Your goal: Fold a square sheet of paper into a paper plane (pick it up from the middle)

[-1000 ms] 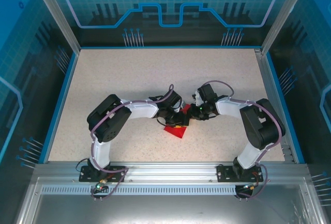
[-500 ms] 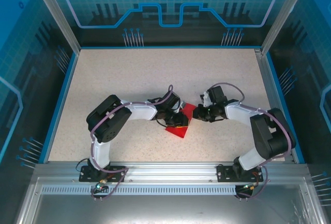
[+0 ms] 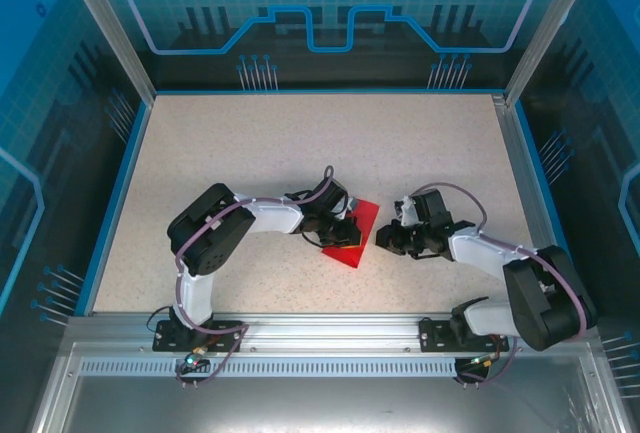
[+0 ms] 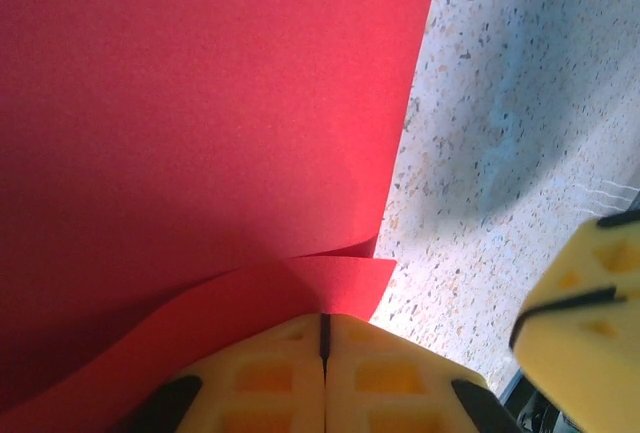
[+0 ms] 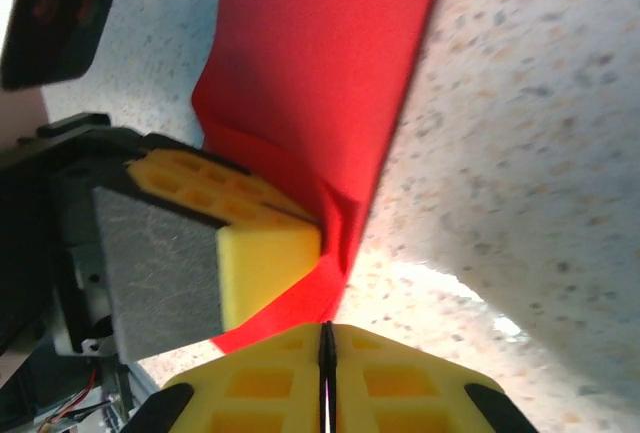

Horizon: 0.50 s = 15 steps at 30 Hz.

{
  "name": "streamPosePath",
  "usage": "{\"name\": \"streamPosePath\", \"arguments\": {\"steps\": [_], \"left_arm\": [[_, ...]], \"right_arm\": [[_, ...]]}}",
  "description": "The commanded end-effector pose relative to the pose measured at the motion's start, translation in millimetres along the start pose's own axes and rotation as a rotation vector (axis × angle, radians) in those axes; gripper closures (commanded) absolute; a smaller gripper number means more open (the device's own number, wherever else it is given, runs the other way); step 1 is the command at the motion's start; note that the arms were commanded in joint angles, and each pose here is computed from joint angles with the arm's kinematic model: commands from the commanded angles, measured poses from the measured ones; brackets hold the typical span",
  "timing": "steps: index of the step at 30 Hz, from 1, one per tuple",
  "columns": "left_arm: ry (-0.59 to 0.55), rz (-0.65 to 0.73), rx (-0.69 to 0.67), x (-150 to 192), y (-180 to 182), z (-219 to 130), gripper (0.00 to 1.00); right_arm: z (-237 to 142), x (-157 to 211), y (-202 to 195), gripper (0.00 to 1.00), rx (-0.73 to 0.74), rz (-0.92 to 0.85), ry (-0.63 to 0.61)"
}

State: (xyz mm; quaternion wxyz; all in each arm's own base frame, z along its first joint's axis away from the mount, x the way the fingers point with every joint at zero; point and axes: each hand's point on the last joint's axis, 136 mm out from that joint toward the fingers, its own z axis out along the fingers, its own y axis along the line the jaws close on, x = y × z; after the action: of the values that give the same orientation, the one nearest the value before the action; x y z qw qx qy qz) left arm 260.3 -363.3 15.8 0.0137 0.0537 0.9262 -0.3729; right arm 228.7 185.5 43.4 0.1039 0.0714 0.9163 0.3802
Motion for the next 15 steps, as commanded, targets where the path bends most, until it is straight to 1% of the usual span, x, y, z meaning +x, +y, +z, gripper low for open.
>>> {"name": "streamPosePath", "arguments": {"steps": [1, 3, 10, 15], "left_arm": [[0.040, -0.020, -0.044, 14, 20, 8, 0.99], [0.039, -0.018, -0.043, 15, 20, 8, 1.00], [0.040, -0.014, -0.050, 17, 23, 6, 1.00], [0.033, -0.010, -0.042, 17, 21, 4, 1.00]], "right_arm": [[3, 2, 16, 0.91, -0.068, 0.017, -0.010], [8, 3, 18, 0.92, -0.072, 0.018, -0.014], [26, -6, 31, 0.95, -0.093, 0.002, -0.003], [36, -6, 19, 0.96, -0.042, 0.018, 0.019]]}}
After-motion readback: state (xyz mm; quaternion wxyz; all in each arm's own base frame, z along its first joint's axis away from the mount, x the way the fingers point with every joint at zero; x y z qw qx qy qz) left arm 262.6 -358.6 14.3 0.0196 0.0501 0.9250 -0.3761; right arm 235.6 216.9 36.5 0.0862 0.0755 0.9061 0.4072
